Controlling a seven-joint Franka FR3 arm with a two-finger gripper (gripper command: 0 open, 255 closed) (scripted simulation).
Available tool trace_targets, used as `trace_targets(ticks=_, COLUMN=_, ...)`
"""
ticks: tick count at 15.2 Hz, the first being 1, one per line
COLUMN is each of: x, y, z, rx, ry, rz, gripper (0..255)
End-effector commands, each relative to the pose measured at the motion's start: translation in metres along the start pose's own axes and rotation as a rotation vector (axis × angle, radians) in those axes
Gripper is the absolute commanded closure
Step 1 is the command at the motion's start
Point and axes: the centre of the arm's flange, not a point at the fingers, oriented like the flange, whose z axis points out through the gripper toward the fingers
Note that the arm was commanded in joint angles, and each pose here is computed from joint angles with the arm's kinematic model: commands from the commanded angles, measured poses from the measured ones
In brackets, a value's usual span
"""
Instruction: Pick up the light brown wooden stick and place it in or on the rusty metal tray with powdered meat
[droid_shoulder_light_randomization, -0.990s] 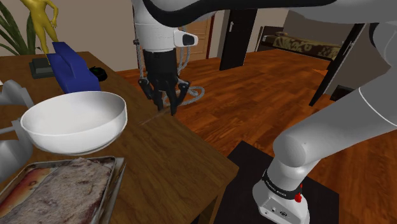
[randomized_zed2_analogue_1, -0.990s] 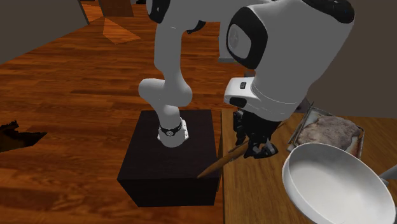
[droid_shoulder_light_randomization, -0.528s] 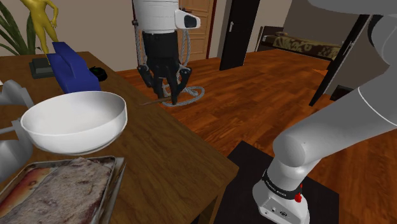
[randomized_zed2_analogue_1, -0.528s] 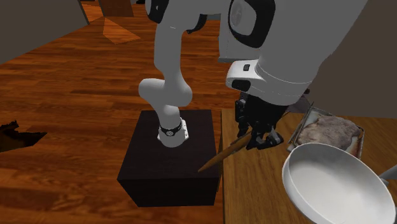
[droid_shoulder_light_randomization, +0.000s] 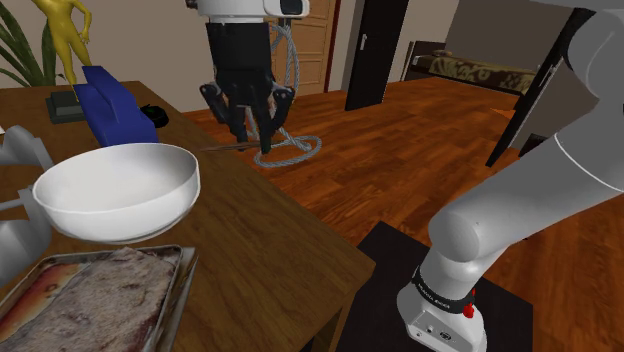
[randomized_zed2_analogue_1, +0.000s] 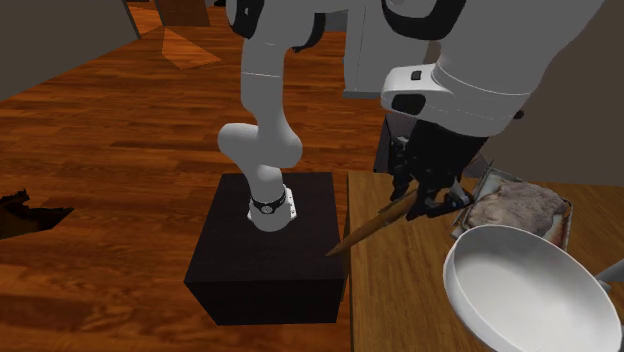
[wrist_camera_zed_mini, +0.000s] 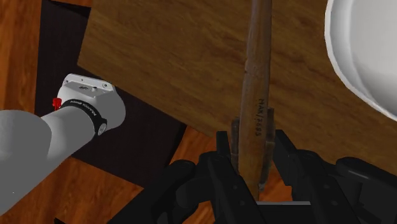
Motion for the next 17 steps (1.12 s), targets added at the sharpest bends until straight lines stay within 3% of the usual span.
trace_targets(ticks=1, x=-0.026, y=-0.005, z=-0.004, rx=0.000, ry=-0.001, rz=0.001, gripper=255)
trace_targets(ticks=17, x=-0.233, y=-0.044, z=-0.020, rx=0.000, ry=-0.001, rz=0.001, gripper=255)
